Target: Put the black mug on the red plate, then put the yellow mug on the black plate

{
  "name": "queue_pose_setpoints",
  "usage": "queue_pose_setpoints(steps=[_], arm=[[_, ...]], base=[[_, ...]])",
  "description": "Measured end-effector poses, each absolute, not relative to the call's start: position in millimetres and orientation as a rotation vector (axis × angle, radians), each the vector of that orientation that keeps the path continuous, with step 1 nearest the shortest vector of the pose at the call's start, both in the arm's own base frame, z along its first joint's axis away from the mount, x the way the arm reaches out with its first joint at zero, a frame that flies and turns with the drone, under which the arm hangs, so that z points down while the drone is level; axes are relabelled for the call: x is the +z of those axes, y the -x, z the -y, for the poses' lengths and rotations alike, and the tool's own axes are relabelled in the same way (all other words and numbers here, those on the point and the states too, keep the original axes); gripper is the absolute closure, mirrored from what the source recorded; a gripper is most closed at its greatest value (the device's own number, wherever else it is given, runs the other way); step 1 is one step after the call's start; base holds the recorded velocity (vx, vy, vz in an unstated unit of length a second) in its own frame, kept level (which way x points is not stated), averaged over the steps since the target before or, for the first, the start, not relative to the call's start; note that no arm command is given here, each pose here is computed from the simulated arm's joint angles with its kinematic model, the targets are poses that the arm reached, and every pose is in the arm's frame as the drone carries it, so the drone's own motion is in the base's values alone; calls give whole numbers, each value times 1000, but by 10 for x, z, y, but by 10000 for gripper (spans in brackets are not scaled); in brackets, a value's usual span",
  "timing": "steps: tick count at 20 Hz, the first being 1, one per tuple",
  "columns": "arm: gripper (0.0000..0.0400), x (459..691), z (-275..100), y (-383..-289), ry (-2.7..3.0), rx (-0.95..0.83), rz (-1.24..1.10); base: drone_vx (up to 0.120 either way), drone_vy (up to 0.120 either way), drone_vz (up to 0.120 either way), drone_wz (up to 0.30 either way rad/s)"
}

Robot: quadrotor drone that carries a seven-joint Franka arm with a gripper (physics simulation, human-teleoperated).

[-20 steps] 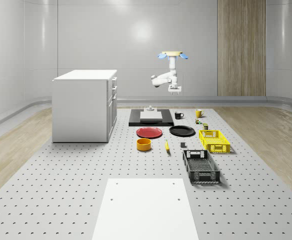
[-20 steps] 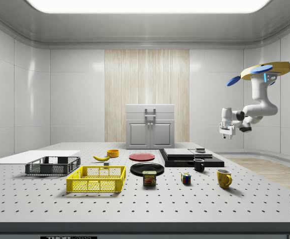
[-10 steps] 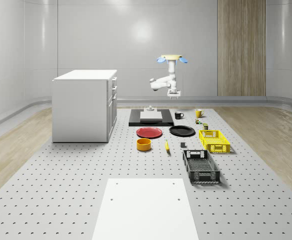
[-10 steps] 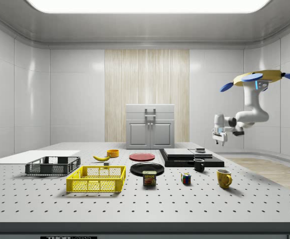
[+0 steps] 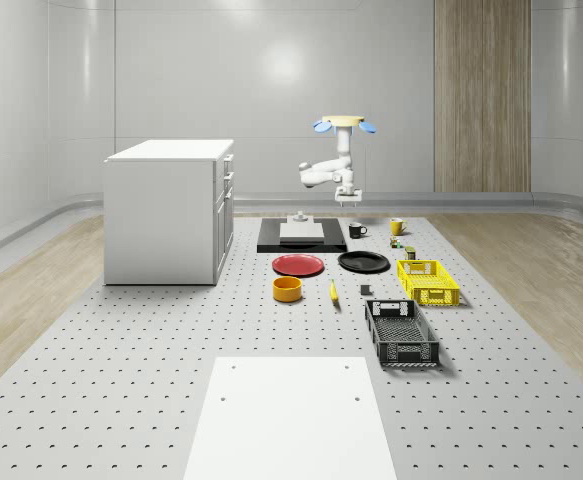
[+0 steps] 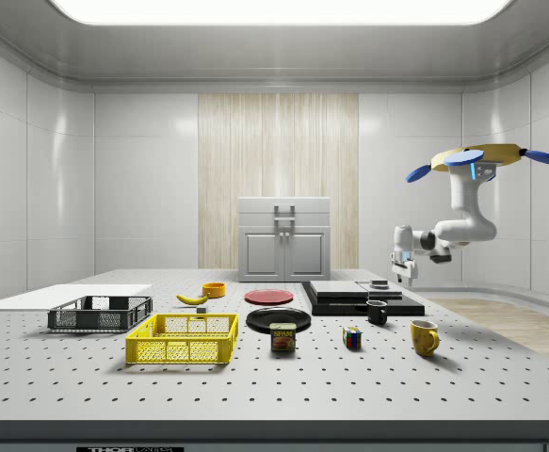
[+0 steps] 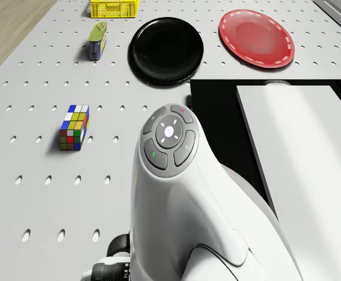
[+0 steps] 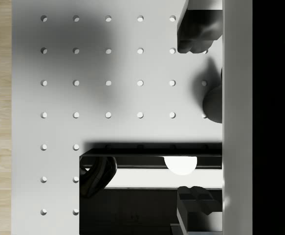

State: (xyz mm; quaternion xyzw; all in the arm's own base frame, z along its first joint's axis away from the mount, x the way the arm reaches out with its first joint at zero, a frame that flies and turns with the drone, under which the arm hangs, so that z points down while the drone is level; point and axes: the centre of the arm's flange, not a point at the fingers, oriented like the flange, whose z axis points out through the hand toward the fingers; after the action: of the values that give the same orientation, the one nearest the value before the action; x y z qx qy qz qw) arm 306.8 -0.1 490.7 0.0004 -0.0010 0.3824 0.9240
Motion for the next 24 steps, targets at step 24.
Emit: queue_pose_setpoints(steps=[24], arm=[[0, 4907, 1, -3068, -1, 785, 2]], base=[[117, -13, -62, 0]])
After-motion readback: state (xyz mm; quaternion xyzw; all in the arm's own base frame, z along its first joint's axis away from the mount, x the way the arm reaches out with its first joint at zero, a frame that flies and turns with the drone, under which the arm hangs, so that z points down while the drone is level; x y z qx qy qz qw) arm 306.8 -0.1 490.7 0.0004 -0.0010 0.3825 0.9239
